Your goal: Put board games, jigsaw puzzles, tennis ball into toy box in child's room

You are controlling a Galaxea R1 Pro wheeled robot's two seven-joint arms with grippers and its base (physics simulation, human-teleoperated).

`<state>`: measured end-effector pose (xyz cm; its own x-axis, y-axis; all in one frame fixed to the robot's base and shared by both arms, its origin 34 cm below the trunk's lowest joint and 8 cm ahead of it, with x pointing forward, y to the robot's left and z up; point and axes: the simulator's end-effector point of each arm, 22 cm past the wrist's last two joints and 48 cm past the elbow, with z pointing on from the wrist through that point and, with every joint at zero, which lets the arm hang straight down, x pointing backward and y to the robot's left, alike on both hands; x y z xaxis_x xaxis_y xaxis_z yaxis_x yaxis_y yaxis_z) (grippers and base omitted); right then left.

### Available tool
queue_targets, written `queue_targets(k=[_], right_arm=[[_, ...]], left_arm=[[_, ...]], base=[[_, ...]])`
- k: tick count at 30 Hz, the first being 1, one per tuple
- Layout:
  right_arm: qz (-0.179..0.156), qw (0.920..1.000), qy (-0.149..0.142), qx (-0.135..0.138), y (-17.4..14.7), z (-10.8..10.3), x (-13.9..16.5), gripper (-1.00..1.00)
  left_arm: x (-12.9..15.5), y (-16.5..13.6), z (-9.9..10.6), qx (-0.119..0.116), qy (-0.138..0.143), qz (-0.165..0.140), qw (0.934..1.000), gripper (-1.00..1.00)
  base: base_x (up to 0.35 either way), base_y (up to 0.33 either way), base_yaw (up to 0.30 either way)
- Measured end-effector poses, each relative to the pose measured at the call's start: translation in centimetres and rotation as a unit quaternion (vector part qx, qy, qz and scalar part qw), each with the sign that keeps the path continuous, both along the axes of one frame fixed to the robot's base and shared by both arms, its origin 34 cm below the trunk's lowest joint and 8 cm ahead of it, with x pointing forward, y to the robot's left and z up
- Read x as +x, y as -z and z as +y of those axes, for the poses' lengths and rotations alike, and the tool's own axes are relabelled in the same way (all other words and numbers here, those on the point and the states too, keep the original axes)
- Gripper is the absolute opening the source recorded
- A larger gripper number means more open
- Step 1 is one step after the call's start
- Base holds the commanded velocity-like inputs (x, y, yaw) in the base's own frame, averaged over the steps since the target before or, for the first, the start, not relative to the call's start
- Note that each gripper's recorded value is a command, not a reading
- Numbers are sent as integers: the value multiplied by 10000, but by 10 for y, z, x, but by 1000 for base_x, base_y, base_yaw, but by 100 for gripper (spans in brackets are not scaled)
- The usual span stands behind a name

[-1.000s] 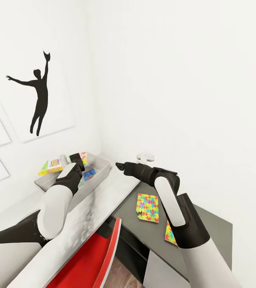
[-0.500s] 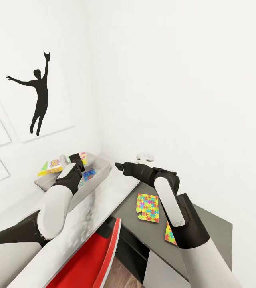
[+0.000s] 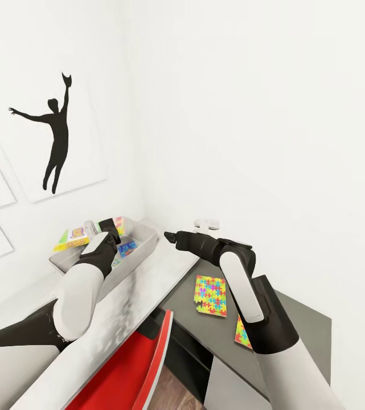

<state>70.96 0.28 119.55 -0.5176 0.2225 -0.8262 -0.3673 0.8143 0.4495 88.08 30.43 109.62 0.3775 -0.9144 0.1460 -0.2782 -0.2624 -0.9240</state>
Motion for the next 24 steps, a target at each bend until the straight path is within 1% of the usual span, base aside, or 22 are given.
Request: queue_targets(k=[5, 6, 9, 15, 24], right_arm=[[-3, 10000, 3, -3, 0, 0, 0, 100], [1, 10000, 3, -4, 0, 0, 0, 100], [-8, 10000, 12, 10, 0, 0, 1, 100], [-57, 9999, 53, 75, -3, -1, 2, 100], [-62, 9999, 57, 83, -4, -1, 2, 100]], left_arm=[[0, 0, 0, 7, -23, 6, 10000, 100], [-1, -1, 3, 20, -85, 10, 10000, 100], [-2, -1, 5, 27, -128, 16, 9999, 100], [-2, -1, 6, 19, -134, 11, 9999, 100], [-2, -1, 6, 19, -131, 9, 9999, 100]], base=[[0, 0, 0], [0, 0, 0], [0, 0, 0], [0, 0, 0], [0, 0, 0]])
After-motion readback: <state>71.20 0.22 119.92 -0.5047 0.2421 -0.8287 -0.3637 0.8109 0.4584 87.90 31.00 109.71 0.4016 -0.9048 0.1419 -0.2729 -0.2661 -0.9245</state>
